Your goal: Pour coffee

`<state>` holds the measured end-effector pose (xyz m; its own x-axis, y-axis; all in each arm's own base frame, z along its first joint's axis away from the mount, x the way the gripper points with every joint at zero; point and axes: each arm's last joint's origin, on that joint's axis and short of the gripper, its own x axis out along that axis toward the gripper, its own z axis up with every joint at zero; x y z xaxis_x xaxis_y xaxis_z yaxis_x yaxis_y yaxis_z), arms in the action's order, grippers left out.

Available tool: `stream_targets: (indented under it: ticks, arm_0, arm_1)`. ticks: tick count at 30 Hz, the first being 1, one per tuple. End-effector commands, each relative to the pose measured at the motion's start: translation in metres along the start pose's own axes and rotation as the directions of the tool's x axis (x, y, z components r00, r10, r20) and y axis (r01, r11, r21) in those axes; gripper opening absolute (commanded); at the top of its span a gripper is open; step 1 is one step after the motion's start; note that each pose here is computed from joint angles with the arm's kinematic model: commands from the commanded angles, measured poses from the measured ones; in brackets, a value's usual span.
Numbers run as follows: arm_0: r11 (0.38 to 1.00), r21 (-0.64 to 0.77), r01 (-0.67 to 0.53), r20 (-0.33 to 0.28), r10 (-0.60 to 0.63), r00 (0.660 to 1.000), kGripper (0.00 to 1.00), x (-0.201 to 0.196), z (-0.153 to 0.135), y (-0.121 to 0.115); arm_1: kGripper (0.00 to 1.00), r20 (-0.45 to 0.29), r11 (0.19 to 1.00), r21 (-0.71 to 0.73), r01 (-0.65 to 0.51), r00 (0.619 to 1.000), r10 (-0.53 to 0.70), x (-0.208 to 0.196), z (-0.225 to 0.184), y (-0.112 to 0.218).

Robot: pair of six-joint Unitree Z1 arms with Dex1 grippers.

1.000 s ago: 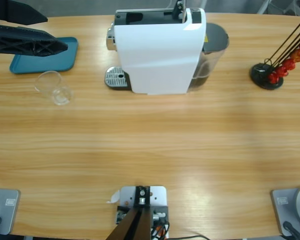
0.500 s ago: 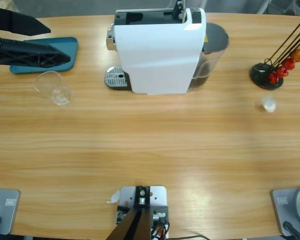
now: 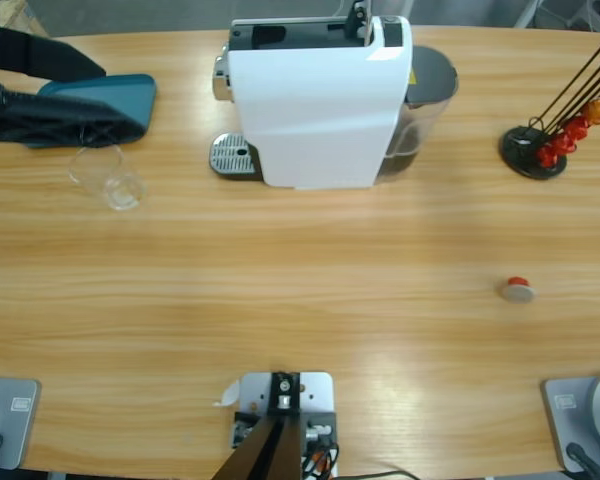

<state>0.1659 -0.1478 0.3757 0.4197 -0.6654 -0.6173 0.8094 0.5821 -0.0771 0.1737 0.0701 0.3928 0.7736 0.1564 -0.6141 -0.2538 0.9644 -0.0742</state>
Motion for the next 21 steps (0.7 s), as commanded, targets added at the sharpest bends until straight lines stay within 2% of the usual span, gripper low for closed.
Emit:
stream_targets:
  ticks: [1, 7, 12, 19, 21]
  arm_0:
    - [1.000, -0.013, -0.008, 0.009, 0.008, 1.000, 0.991, -0.022, -0.033, -0.012]
    - [1.000, -0.014, -0.016, 0.018, 0.016, 1.000, 0.991, -0.043, -0.049, -0.019]
    - [0.999, -0.022, -0.027, 0.027, 0.028, 0.999, 0.991, -0.053, -0.055, -0.021]
    - [0.999, -0.028, -0.040, 0.020, 0.041, 0.999, 0.991, -0.058, -0.060, -0.023]
    - [0.999, -0.029, -0.041, 0.018, 0.042, 0.999, 0.991, -0.059, -0.062, -0.023]
  arm_1:
    - [0.140, -0.003, 0.905, -0.286, -0.315, 0.945, 0.328, -0.025, 0.022, 0.034]
    - [0.140, -0.070, 0.756, -0.473, -0.453, 0.874, 0.480, -0.027, 0.060, 0.077]
    - [0.140, -0.174, 0.585, -0.575, -0.572, 0.784, 0.595, -0.018, 0.084, 0.119]
    - [0.140, -0.278, 0.378, -0.663, -0.646, 0.681, 0.677, 0.007, 0.115, 0.175]
    - [0.140, -0.297, 0.345, -0.671, -0.656, 0.665, 0.686, 0.017, 0.120, 0.190]
